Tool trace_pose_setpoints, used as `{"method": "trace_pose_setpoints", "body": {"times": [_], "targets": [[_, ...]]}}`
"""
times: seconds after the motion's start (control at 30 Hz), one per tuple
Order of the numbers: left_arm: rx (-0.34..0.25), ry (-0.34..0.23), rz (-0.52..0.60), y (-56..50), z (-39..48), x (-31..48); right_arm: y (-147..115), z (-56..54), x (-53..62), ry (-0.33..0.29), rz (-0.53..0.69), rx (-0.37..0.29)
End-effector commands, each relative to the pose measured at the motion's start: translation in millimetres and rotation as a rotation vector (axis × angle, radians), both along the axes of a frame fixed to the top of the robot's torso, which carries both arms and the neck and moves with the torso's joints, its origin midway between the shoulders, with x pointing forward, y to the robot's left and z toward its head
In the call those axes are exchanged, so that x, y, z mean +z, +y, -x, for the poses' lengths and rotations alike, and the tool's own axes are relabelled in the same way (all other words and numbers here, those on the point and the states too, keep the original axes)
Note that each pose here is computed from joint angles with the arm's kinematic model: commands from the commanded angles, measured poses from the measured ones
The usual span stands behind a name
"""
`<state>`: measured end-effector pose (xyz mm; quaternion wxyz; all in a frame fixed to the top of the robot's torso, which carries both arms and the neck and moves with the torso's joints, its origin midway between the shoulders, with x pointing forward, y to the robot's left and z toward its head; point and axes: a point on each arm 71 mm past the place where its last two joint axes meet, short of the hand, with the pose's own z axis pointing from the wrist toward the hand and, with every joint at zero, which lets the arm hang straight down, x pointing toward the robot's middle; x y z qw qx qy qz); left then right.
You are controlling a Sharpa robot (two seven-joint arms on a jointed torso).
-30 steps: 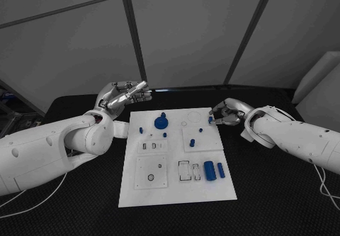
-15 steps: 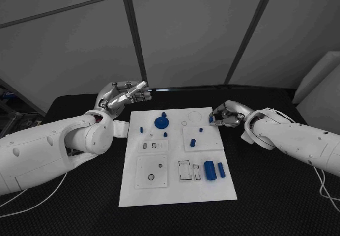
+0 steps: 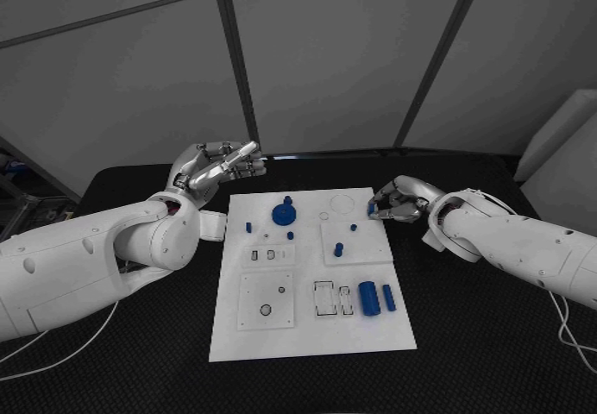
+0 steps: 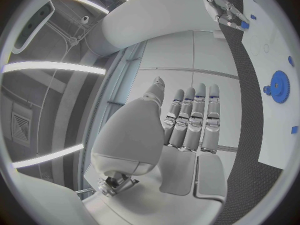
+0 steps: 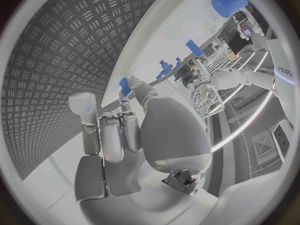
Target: Assemble the parts on the task board
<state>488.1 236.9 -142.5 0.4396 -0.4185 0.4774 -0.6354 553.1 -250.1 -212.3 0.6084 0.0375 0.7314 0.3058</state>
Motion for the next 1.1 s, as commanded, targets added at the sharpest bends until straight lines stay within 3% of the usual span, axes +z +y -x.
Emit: {"method": "trace_pose_setpoints", "body": {"times": [0.03,1.1], "targets": [[-0.015,-0.004,0.005,-1.9,0.0,1.0,1.0,-1.0,1.7,-0.012,-0.009,-0.01],[-0.022,0.002,0.006,-3.1,0.0,0.1,6.9,-4.3,-0.1,-0.002,0.001,-0.048]]}}
